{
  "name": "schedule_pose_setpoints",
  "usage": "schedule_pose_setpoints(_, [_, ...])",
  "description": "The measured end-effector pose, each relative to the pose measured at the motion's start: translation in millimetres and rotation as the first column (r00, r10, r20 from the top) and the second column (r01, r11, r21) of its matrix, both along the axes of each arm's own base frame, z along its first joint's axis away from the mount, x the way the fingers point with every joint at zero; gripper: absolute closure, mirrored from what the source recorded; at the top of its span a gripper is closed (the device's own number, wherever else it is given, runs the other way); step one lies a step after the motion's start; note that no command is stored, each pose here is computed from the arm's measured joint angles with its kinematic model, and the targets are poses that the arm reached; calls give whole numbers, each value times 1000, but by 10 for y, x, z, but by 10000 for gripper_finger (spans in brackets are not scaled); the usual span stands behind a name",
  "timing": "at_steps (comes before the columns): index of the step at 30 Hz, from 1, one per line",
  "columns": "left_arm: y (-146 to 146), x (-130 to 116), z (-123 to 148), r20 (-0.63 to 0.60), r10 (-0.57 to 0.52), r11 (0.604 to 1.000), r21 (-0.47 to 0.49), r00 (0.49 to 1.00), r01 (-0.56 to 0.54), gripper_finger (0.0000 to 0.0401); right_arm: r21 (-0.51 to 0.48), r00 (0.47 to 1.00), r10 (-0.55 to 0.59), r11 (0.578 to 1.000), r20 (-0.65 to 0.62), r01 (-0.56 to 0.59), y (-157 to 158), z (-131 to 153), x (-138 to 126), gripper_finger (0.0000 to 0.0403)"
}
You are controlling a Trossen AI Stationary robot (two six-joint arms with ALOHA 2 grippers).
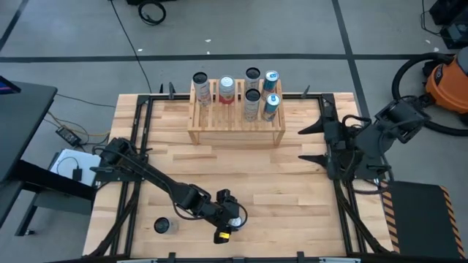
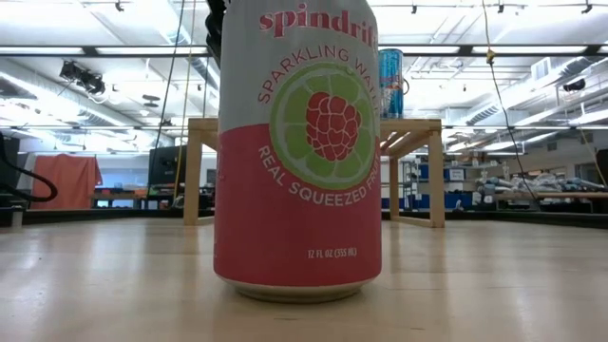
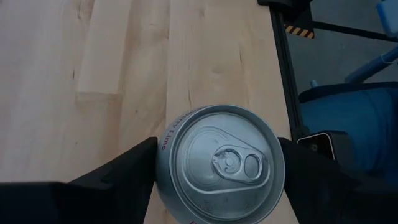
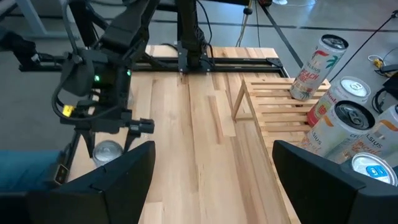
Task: Place canned beverage on shelf
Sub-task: Put the pink and white soda can on the shelf aligned with the other pink and white soda can
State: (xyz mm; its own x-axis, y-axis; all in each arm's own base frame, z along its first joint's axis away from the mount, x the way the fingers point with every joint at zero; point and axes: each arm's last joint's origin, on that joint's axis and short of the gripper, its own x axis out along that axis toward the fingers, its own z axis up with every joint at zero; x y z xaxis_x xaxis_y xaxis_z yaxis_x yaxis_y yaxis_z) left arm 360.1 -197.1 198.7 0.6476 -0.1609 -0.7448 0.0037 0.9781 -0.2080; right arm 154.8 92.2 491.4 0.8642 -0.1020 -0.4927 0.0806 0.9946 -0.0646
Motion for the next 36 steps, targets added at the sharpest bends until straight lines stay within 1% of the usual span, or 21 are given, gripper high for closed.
schedule_pose_setpoints(5, [-3, -1, 4, 3, -8, 1000, -9, 1000, 8, 106, -13, 1000, -15, 1000, -22, 15, 11, -77, 53, 68])
schedule_pose_setpoints(8, [8, 0, 11, 3, -15, 1000, -11, 1000, 15, 107, -5, 1000, -26, 1000, -10, 26, 0, -67, 65, 68])
schedule_pose_setpoints(14, [96, -1, 112, -3, -31, 998, -52, 1000, 31, 109, 7, 999, -41, 999, 4, 41, -38, -48, 57, 68])
schedule_pose_setpoints(19, [194, -40, 189, -27, -35, 999, -30, 999, 34, 109, 7, 999, -41, 999, 4, 41, -37, -47, 58, 68])
schedule_pose_setpoints(25, [306, -50, 220, -61, -29, 999, -20, 998, 27, 110, 8, 999, -39, 999, 2, 39, -37, -48, 57, 68])
schedule_pose_setpoints(28, [360, -57, 262, -60, -39, 999, -11, 997, 39, 110, 8, 999, -39, 999, 2, 39, -36, -49, 58, 68])
schedule_pose_setpoints(32, [465, -71, 332, -64, -26, 1000, 6, 998, 27, 110, 7, 999, -39, 999, 1, 39, -37, -50, 58, 68])
schedule_pose_setpoints(36, [531, -70, 320, -90, -14, 1000, 19, 996, 16, 111, 5, 999, -39, 999, -2, 39, -38, -52, 56, 68])
